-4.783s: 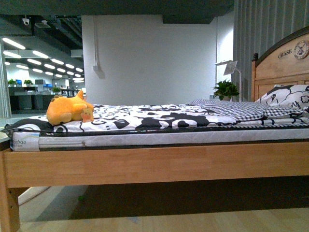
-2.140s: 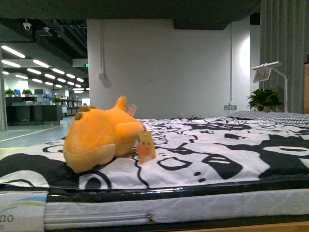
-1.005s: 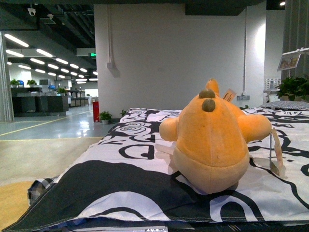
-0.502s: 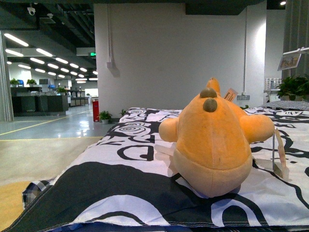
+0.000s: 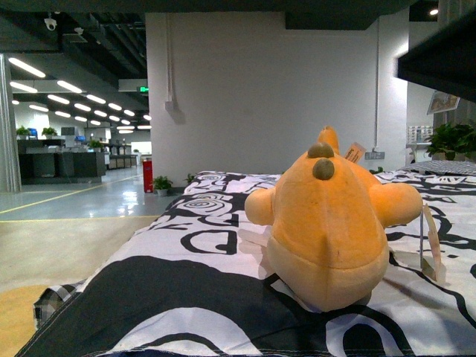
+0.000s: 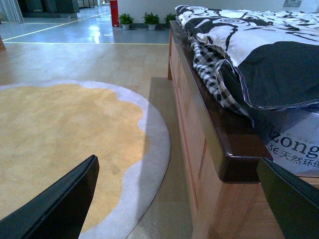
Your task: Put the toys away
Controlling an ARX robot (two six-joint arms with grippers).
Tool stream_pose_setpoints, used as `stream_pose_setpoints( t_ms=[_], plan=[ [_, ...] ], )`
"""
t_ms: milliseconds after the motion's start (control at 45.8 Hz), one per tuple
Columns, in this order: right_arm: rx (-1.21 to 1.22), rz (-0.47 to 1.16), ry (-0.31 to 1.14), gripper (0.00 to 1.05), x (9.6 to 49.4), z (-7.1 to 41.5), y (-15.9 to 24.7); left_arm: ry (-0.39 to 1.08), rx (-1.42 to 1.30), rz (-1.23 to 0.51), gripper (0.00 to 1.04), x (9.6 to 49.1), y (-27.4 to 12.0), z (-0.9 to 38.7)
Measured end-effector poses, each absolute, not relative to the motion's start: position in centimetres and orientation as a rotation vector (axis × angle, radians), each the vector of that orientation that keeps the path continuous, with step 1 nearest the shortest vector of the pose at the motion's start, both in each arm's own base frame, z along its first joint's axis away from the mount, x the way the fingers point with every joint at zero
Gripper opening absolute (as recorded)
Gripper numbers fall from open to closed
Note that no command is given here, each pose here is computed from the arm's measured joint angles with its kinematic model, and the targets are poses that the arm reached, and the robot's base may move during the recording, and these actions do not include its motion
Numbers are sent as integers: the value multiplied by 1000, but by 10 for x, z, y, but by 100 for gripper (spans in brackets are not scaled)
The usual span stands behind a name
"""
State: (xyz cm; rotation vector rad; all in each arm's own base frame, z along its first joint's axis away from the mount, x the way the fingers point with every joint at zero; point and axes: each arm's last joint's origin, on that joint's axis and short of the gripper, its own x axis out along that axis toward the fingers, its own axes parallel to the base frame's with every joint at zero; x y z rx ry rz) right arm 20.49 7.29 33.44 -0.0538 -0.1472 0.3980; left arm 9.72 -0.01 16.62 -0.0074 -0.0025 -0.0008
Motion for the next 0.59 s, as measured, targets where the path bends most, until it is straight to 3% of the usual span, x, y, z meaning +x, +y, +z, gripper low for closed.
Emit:
stream_pose_setpoints(
  t_ms=[328, 590],
  plan=[
    [-65, 365, -91, 98, 251, 348, 123, -2, -7, -1, 99, 97, 0, 166],
    [-96, 280, 26, 98, 294, 310, 146, -2, -7, -1, 99, 97, 0, 166]
  ],
)
